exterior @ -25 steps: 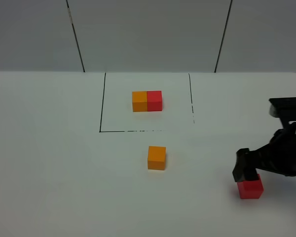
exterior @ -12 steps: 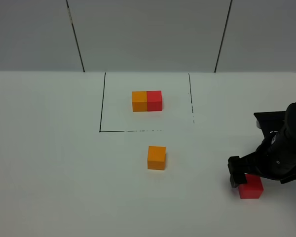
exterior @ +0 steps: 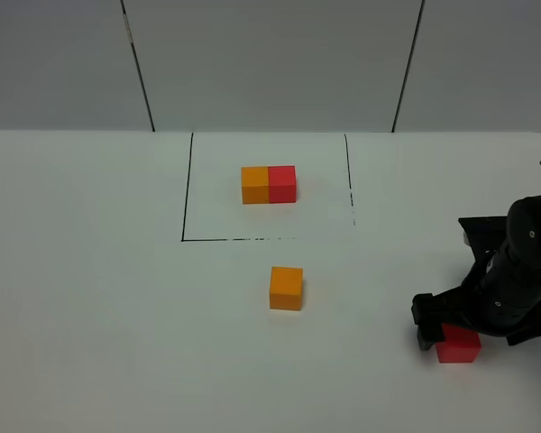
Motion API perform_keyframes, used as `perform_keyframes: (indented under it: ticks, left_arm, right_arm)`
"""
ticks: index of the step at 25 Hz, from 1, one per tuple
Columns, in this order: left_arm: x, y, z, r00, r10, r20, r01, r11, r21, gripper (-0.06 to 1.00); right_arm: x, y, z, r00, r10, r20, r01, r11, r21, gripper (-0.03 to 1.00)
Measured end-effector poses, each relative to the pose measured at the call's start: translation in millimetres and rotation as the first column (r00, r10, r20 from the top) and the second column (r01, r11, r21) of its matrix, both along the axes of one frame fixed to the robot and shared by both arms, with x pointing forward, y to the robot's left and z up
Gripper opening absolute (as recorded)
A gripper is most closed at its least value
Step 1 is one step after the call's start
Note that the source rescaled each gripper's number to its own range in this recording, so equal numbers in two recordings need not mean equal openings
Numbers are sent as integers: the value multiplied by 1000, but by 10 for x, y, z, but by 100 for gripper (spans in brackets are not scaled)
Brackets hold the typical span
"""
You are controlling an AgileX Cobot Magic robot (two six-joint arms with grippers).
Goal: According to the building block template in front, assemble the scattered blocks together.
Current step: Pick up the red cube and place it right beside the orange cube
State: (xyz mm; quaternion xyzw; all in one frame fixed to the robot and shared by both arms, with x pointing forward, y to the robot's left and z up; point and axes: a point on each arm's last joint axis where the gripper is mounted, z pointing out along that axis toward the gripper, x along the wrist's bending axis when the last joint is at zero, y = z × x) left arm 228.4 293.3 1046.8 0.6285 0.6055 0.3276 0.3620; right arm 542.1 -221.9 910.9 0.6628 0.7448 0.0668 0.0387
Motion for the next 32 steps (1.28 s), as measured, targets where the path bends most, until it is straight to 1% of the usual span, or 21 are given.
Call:
perform_keyframes:
  ticks: [8,12,18,29,32]
  left_arm:
    - [0,0,0,1000,0,0,0,1000,0,24]
    - [0,0,0,1000,0,0,0,1000,0,24]
    - [0,0,0,1000,0,0,0,1000,0,24]
    - [0,0,0,1000,0,0,0,1000,0,24]
    - [0,0,0,1000,0,0,0,1000,0,24]
  right_arm:
    - [18,13,-182,999,-12,-40,12,1000,1,100]
    - [25,16,-184,999,-16,-35,16,1000,3,99]
    - [34,18,-183,999,-19,-25,20,1000,7,95]
    - [49,22,-182,999,-30,-10,31,999,13,95]
    - [48,22,-235,999,-30,-26,31,999,9,95]
